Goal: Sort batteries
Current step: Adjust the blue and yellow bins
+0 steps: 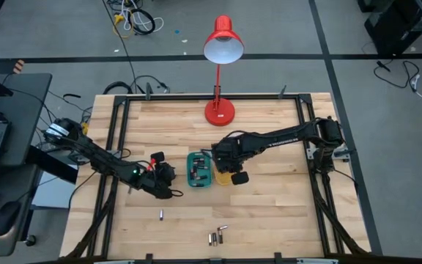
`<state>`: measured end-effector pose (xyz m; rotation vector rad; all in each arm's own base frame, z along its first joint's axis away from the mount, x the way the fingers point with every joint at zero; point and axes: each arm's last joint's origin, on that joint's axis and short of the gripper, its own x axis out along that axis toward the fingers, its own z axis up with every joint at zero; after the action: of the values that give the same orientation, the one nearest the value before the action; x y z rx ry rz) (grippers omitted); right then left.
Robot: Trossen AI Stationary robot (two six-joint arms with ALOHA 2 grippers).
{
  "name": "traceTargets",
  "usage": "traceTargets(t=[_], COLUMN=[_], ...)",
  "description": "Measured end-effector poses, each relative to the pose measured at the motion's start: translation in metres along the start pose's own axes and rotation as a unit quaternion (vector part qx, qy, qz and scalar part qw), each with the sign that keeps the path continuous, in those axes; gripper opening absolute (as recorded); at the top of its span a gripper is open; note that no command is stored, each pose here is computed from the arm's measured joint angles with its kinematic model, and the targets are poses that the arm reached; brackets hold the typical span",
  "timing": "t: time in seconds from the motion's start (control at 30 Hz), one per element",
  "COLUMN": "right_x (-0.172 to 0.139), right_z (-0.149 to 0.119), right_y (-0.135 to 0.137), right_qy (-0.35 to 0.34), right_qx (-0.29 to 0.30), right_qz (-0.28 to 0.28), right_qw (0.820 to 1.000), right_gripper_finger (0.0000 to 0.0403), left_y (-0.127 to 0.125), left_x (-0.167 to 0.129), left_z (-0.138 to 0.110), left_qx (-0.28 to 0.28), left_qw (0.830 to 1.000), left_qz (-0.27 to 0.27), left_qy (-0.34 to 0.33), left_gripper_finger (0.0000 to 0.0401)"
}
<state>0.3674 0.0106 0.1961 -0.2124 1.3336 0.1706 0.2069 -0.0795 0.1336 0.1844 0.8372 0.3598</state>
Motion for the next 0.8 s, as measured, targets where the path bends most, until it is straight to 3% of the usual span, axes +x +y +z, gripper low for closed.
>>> traceTargets(t=[0.17,0.3,0.43,0.63,0.8], right_x=[-0.005,-0.014,-0.01,0.03,0.047], right_z=[-0.008,-0.024,-0.037,-0.064,-0.071], right_y=[-0.005,-0.003,0.0,0.016,0.032], right_qy=[0.036,0.105,0.118,0.114,0.076], right_qx=[0.049,0.073,0.098,0.124,0.118], right_qz=[-0.042,-0.045,-0.056,-0.043,-0.041], right_qw=[0.997,0.991,0.987,0.985,0.989], right_gripper_finger=[0.0168,0.0181,0.017,0.0141,0.0122], left_y=[0.0,0.0,0.0,-0.001,-0.003], left_x=[0.0,0.0,0.0,0.0,0.0], left_z=[0.0,0.0,0.0,0.001,0.005], left_qx=[0.0,0.0,-0.001,-0.005,0.001], left_qw=[1.0,1.0,1.0,1.0,0.999], left_qz=[0.0,-0.001,-0.002,-0.009,-0.029], left_qy=[0.0,-0.001,-0.001,-0.002,-0.014], left_gripper_finger=[0.0152,0.0152,0.0152,0.0152,0.0152])
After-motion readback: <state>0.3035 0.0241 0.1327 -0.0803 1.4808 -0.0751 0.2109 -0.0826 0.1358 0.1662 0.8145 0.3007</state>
